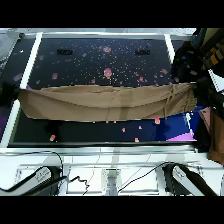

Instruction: Fold the clothes and pants, and hang the long-sleeved shirts on hangers.

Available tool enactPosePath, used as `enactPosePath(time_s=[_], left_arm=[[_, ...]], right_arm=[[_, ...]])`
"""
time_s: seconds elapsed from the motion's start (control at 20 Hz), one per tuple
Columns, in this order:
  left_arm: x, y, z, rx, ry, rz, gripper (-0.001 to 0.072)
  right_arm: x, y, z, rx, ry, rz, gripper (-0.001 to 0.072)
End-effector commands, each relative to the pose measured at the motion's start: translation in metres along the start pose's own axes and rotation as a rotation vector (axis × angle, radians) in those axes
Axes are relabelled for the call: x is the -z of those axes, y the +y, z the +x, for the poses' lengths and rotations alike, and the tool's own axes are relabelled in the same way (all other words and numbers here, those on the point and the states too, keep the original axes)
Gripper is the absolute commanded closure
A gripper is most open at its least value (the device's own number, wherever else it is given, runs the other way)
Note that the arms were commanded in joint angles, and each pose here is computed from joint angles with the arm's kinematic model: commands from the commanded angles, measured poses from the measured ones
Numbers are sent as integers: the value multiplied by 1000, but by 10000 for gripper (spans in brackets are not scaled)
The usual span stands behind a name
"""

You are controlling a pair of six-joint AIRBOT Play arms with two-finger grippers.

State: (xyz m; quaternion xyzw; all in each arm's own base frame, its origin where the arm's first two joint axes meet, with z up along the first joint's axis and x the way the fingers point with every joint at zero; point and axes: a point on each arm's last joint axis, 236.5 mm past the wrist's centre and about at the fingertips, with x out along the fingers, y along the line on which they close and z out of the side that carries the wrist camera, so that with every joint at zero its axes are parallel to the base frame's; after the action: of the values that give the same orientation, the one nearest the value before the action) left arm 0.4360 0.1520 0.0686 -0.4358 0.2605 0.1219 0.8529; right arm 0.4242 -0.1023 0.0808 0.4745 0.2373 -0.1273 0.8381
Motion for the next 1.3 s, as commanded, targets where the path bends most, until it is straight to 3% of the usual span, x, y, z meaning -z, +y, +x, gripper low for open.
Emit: enactPosePath(time_s=[0.0, 0.3, 0.65, 0.7, 0.75, 0.8, 0.85, 0.9, 1.15, 1.2, 1.25], left_arm=[[4, -28, 69, 28, 51, 20, 700], [2, -50, 136, 51, 49, -22, 699], [-6, -45, 139, 40, 17, -26, 697], [-5, -45, 139, 40, 18, -26, 689], [-4, -46, 138, 42, 26, -26, 662], [1, -48, 136, 48, 46, -22, 453], [4, -52, 133, 56, 63, -15, 65], [4, -56, 128, 65, 74, -13, 13], [-10, -89, 53, 146, 140, 31, 17], [-12, -92, 28, 145, 160, 73, 49], [-15, -85, 4, 101, 162, 151, 130]], right_arm=[[8, -14, 61, 50, 17, 106, 675], [-29, -12, 110, 43, -46, 188, 674], [-49, -20, 123, 51, -121, 211, 674], [-49, -20, 123, 53, -120, 207, 641], [-46, -21, 123, 55, -106, 199, 370], [-41, -21, 123, 58, -85, 192, 46], [-35, -21, 123, 62, -60, 183, 21], [-30, -20, 122, 65, -39, 170, 21], [-26, -5, 96, 69, 18, 49, 21], [-29, -2, 87, 71, 20, 19, 21], [-33, 0, 77, 74, 18, -8, 21]])
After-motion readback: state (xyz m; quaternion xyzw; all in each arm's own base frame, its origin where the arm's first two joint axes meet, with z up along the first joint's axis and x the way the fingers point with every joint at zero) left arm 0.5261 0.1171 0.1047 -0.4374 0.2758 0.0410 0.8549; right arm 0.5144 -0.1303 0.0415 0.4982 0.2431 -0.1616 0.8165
